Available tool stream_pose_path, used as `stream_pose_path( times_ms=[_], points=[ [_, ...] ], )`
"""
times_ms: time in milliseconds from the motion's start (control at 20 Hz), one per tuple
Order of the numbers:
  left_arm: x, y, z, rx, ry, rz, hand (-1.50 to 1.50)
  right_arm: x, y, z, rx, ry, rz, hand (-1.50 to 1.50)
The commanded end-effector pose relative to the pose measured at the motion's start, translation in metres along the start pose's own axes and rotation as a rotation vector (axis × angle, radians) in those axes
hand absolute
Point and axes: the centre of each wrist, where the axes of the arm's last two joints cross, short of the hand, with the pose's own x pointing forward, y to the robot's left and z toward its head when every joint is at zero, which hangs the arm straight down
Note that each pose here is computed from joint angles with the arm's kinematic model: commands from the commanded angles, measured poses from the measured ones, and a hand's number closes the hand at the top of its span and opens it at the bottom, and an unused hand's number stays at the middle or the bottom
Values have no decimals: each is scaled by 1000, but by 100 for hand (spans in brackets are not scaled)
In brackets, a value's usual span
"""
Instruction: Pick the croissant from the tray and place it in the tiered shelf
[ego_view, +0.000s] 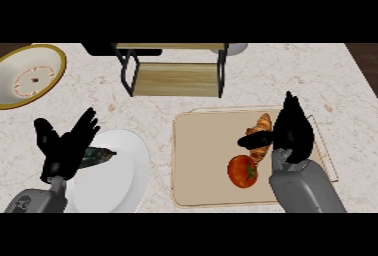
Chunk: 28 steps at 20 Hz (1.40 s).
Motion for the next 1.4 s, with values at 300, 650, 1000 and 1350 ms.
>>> stream_pose_path(
  times_ms=[300,650,1000,1350],
  points=[
    [-13,28,6,20,78,1,0,-5,34,-7,-41,246,53,-150],
    [-29,11,13,24,95,-4,0,-11,40,-22,-63,245,72,-150],
    [-37,4,9,18,85,2,0,-15,37,-28,-76,199,51,-150],
    [-29,6,8,-3,104,-15,0,-29,64,-47,152,138,217,150]
  ],
)
